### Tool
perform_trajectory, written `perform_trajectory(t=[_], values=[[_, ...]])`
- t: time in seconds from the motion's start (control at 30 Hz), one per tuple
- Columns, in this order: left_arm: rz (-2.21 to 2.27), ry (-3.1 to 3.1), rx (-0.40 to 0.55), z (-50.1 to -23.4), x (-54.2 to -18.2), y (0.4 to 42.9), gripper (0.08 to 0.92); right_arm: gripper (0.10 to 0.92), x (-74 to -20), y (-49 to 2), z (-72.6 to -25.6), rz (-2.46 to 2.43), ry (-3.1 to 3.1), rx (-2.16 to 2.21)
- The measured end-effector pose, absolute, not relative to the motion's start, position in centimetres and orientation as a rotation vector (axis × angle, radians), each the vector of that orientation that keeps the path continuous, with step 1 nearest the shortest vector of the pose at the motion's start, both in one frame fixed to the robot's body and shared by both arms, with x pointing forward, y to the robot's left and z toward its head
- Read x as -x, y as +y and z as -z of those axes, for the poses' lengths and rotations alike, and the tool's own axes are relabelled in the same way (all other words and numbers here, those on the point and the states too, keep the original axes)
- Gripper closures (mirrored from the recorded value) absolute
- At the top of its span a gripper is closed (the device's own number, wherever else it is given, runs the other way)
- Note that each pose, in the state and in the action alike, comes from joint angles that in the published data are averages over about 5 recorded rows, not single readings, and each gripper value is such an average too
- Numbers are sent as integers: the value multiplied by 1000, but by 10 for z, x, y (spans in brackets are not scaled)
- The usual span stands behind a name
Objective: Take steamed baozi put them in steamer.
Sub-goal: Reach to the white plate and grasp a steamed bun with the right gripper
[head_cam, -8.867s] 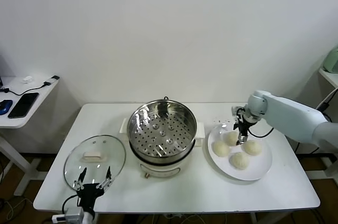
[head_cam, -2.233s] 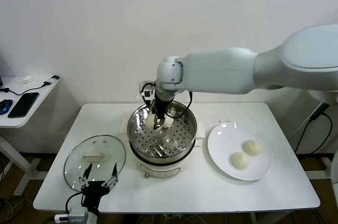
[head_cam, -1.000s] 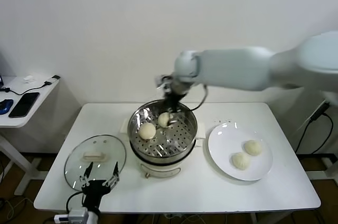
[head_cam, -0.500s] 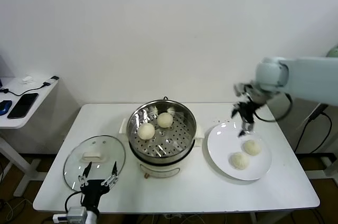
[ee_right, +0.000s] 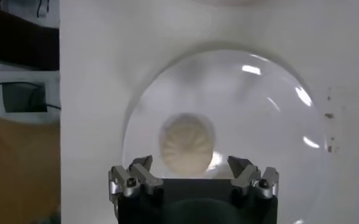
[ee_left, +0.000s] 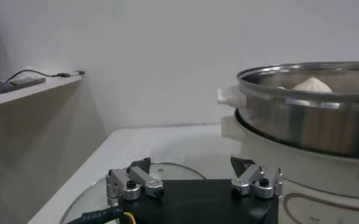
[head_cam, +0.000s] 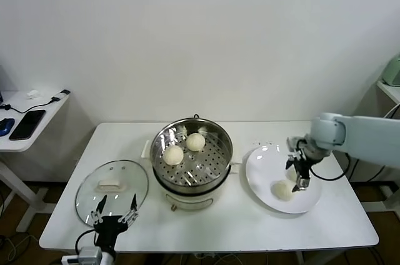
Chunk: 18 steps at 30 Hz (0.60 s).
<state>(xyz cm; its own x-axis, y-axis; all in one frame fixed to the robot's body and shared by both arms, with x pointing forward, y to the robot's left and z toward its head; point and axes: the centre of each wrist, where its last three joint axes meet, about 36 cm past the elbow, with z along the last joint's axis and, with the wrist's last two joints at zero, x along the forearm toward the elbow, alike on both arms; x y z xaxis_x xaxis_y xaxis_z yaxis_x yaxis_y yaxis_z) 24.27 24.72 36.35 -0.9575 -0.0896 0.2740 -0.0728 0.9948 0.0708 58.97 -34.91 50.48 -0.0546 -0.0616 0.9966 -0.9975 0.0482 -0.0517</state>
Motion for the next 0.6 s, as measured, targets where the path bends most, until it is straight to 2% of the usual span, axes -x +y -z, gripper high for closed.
perform_trajectory(t=[0.5, 0.6], values=[[89, -2857, -113, -364, -242, 245, 177, 200, -591, -340, -464, -1208, -1319, -1178], [88, -2858, -114, -364, -241, 245, 177, 225, -591, -338, -462, -1215, -1314, -1179]])
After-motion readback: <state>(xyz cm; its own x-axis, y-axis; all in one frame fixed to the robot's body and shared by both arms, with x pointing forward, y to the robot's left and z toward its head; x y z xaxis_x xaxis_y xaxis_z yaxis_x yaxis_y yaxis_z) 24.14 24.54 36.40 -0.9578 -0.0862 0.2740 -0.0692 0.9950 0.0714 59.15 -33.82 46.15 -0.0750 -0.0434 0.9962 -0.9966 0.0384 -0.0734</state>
